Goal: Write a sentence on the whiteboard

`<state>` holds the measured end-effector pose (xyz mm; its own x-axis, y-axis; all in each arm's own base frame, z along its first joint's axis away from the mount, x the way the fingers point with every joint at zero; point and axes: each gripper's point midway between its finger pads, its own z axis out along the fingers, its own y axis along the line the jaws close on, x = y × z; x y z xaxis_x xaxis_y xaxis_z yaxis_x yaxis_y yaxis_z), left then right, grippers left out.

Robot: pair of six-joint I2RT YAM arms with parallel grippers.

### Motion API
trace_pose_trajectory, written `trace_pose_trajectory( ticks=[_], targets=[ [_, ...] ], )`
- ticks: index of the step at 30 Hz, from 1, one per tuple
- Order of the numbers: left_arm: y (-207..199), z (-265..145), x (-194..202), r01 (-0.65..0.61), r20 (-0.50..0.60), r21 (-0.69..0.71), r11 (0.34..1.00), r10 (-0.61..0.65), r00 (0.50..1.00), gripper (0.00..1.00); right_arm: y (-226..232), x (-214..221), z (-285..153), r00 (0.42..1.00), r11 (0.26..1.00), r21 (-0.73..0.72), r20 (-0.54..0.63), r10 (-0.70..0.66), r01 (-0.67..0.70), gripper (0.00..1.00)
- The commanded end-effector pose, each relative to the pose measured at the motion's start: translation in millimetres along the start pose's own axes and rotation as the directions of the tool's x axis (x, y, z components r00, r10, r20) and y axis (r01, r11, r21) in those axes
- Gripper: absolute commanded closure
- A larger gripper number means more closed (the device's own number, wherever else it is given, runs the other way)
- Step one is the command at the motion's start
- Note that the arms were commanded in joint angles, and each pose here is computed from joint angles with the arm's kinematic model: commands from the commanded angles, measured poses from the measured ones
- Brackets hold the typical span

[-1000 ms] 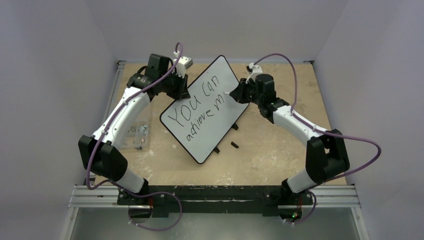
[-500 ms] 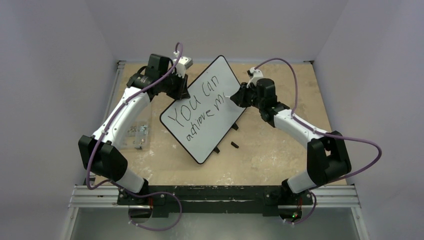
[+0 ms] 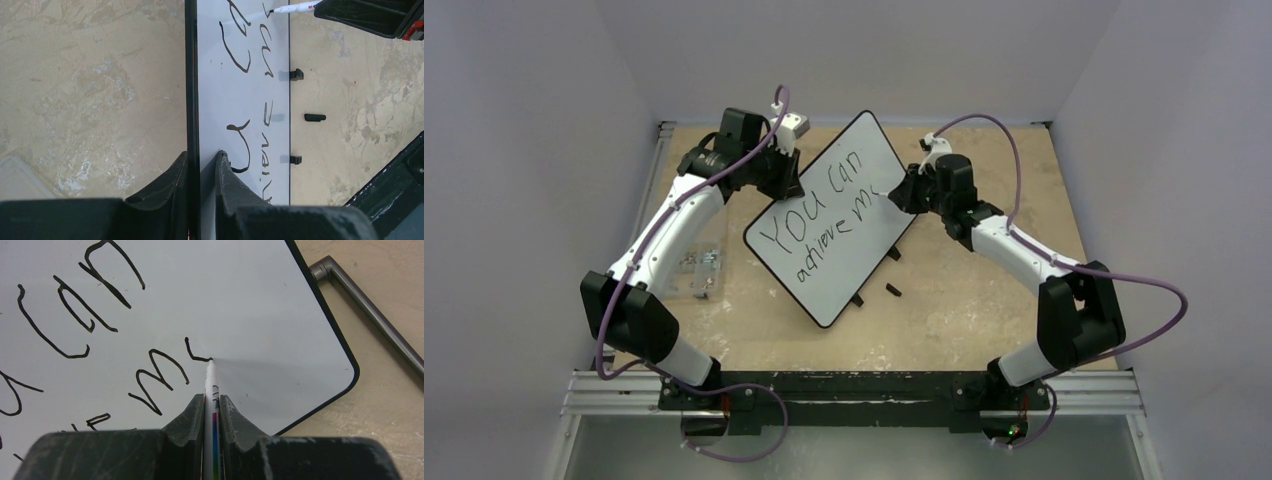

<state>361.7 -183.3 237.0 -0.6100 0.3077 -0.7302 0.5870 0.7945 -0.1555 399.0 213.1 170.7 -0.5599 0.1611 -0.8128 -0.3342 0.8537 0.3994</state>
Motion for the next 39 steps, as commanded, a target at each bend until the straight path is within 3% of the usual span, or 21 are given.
trace_pose_trajectory(
  ticks=[1,10,27,39],
  targets=[
    [30.2,-7.3,5.6,-0.156,-0.052,-0.155,0.976,0.150,0.987,1.00,7.6,-23.7,4.4,0.999,1.000,-0.004,0.036,-0.012,0.012,1.00],
    [30.5,-7.2,6.0,-0.158,-0.055,-0.155,0.975,0.151,0.987,1.00,16.2,-40.5,9.2,0.998,0.999,-0.030,0.057,-0.024,0.026,1.00],
    [29.2,-9.4,4.6,-0.156,-0.049,-0.153,0.976,0.150,0.987,1.00,30.3,-21.7,3.5,1.000,0.992,-0.125,0.008,-0.023,0.024,1.00],
    [28.8,-10.6,3.8,-0.156,-0.046,-0.154,0.976,0.151,0.987,1.00,28.0,-19.9,-4.2,0.999,0.993,-0.111,0.015,-0.031,0.033,1.00]
  ],
)
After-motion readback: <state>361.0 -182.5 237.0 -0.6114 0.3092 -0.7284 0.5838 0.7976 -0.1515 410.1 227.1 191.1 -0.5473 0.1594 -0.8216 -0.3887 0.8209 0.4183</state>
